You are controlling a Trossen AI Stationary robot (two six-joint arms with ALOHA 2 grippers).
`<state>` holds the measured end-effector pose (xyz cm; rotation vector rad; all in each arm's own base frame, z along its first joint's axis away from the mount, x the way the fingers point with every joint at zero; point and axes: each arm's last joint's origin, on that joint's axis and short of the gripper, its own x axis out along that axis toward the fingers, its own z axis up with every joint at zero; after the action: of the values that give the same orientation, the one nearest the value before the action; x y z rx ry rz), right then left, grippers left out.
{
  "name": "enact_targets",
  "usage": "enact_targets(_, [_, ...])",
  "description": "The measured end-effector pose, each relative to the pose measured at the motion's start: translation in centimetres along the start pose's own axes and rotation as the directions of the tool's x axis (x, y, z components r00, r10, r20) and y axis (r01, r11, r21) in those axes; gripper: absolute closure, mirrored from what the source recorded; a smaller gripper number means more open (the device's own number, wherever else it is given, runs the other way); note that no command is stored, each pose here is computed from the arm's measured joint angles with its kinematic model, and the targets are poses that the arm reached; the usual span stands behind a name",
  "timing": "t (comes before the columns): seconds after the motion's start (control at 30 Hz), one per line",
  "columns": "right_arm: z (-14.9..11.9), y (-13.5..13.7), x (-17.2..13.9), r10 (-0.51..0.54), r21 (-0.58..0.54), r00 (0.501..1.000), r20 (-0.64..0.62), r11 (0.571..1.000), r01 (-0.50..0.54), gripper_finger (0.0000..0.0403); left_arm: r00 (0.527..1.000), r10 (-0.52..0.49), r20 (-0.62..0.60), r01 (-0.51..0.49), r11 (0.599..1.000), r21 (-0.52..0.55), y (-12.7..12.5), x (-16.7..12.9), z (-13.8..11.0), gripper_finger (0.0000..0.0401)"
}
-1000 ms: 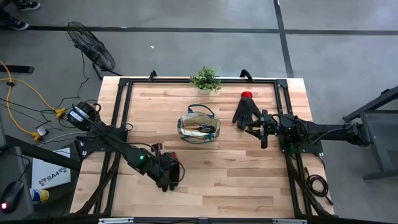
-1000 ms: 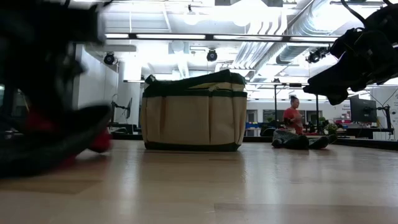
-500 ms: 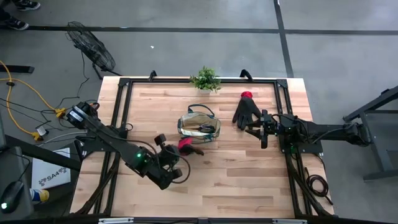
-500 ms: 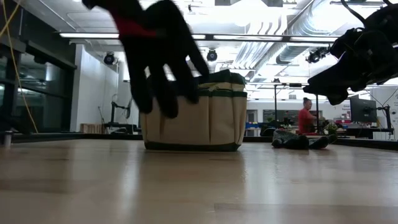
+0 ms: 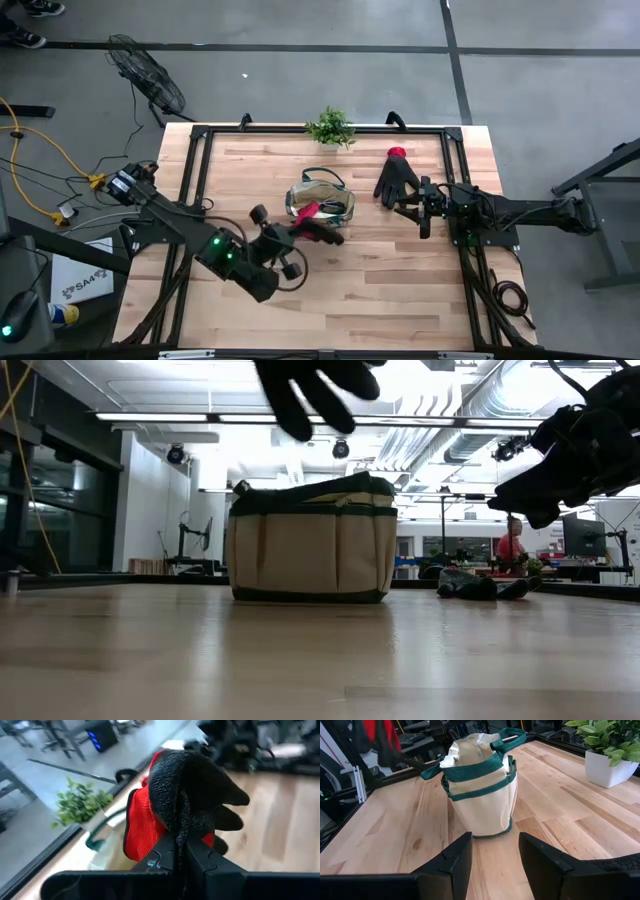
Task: Pick & Place Garden tools in Gardening bag
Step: Put the red glove into the gardening bag
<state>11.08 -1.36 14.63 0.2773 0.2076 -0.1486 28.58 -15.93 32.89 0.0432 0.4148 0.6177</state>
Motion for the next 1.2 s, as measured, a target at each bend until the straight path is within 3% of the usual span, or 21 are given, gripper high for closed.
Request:
enact_targets(0.4, [0.0, 0.0, 0.0, 0.0, 0.0, 1.0, 0.0, 1.0, 0.0, 0.0249, 0.992, 0.119, 0.049, -0.109, 0.981, -0.161, 1.3, 3.3, 1.8, 0.0395])
enact_targets(0.63, [0.0, 0.0, 0.0, 0.0, 0.0, 1.0, 0.0, 1.0, 0.0, 0.0249, 0.986, 0.164, 0.017, -0.153, 0.946, -0.286, 2.8, 5.5, 2.3, 0.0395])
enact_targets(0.93, [0.0, 0.0, 0.0, 0.0, 0.0, 1.0, 0.0, 1.0, 0.0, 0.0249, 0.984, 0.16, -0.073, -0.176, 0.9, -0.399, 3.5, 8.9, 1.8, 0.0395])
enact_targets(1.03, [0.0, 0.0, 0.0, 0.0, 0.0, 1.0, 0.0, 1.0, 0.0, 0.0249, 0.981, 0.148, -0.128, -0.187, 0.9, -0.393, 3.4, 10.2, 1.0, 0.0395])
enact_targets(1.2, [-0.1, 0.0, 0.0, -0.001, 0.0, 1.0, -0.007, 1.0, 0.001, 0.0249, 0.977, 0.12, -0.175, -0.189, 0.863, -0.468, 3.4, 12.2, 0.5, 0.0395])
